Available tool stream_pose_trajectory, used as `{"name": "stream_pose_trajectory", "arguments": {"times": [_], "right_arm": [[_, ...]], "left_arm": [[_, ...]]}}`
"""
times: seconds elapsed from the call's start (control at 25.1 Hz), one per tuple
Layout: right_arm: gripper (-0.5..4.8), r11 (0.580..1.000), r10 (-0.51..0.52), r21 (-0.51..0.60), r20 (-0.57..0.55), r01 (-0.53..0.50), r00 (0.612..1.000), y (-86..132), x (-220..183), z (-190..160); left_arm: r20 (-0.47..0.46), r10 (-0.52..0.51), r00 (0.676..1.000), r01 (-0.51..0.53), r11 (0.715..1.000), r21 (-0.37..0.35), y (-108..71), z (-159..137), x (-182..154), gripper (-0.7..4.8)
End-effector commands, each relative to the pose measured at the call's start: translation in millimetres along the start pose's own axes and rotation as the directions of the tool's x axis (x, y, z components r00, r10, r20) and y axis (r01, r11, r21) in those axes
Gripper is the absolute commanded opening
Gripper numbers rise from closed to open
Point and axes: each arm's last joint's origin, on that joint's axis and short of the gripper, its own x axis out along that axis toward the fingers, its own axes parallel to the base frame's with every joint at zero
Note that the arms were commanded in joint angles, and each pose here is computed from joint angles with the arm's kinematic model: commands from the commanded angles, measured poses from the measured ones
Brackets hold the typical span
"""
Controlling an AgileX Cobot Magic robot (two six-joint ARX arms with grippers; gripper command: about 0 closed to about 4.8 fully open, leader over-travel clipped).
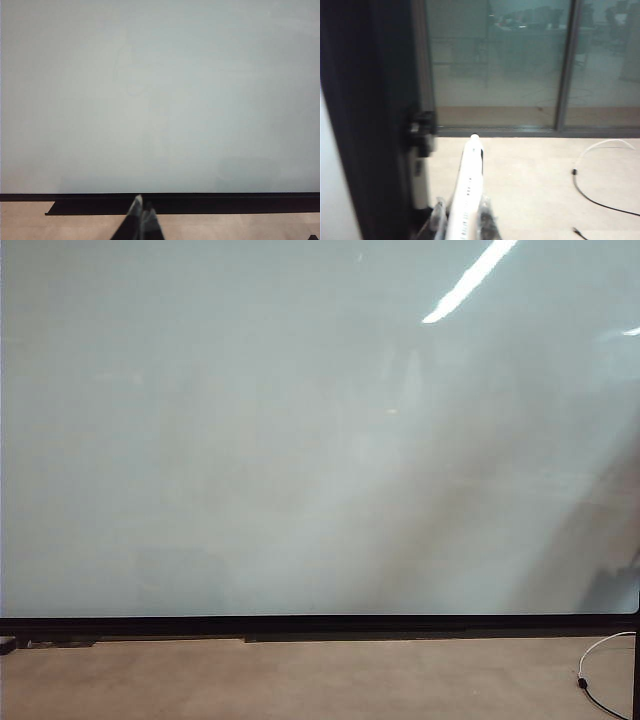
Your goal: Pick up the pen on the shelf to the right of the whiteboard and draw a rectangle.
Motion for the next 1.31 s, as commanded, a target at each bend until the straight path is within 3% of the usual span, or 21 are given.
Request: {"name": "stream_pose_trajectory", "arguments": {"times": [0.04, 0.28, 0.4, 0.68, 1.07, 1.31], "right_arm": [[-0.06, 0.997, -0.070, -0.023, 0.034, 0.071, 0.997, -6, -7, 9], [-0.06, 0.973, -0.222, -0.041, 0.114, 0.228, 0.968, 3, -32, 41], [-0.06, 0.955, -0.289, -0.022, 0.135, 0.294, 0.948, 28, -48, 54], [-0.06, 0.943, -0.327, 0.001, 0.175, 0.332, 0.929, 74, -93, 61], [-0.06, 0.977, -0.205, -0.021, 0.153, 0.210, 0.967, 115, -123, 68], [-0.06, 0.994, -0.017, -0.103, 0.099, 0.028, 0.995, 145, -120, 66]], "left_arm": [[0.008, 0.000, 1.000, 0.000, 1.000, 0.004, 0.0, 2, 0, -0.04], [0.008, -0.001, 1.000, 0.001, 1.000, 0.004, -0.1, 2, 0, -0.04], [0.008, -0.001, 1.000, 0.001, 1.000, 0.004, -0.1, 2, 0, -0.04], [0.008, 0.000, 1.000, 0.000, 1.000, 0.004, 0.0, 1, 0, -0.04], [0.008, 0.000, 1.000, 0.000, 1.000, 0.004, -0.1, 2, 0, -0.05], [0.008, -0.001, 1.000, 0.001, 1.000, 0.004, -0.1, 2, 0, -0.04]]}}
